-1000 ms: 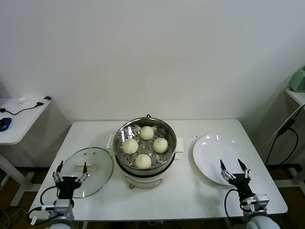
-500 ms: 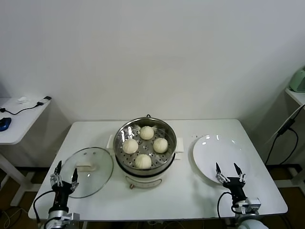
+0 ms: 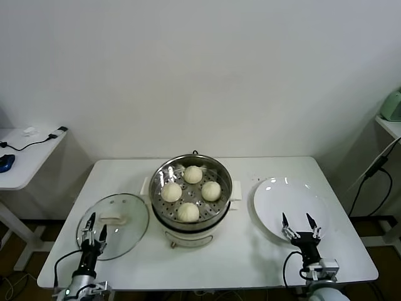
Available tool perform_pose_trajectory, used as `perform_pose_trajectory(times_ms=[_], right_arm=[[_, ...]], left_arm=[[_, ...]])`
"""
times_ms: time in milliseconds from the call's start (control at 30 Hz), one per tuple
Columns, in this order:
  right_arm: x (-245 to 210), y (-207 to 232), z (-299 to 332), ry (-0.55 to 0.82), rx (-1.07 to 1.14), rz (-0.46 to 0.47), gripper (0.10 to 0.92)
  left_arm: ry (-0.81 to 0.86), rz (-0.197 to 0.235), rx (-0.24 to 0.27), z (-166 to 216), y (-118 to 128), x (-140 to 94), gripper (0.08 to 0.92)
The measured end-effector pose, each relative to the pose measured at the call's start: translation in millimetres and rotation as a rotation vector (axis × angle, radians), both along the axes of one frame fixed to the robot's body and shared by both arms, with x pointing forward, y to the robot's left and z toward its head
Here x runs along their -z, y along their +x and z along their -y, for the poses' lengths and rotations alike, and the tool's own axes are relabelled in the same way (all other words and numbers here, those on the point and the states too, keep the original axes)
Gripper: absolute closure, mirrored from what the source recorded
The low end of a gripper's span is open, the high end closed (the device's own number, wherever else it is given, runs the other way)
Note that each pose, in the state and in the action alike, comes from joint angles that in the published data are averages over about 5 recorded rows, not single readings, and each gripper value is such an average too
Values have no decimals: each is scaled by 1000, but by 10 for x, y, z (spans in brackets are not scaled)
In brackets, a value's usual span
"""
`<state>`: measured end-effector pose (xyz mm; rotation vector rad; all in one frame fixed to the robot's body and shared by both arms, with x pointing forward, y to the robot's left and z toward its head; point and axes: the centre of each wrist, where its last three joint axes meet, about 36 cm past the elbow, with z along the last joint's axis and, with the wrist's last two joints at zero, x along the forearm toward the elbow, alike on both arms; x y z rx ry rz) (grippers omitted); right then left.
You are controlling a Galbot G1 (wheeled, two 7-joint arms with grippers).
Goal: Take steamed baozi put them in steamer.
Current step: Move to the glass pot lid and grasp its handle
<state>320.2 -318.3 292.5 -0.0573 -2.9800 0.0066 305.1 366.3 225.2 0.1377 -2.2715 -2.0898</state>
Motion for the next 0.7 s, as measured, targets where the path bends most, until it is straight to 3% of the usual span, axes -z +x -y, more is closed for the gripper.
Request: perform_pose_trajectory(times_ms=[700], right_arm=[[-40,-41,-76,-2,-4,6,200]], left_arm=[[99,-24,-8,-73,376,23,208]])
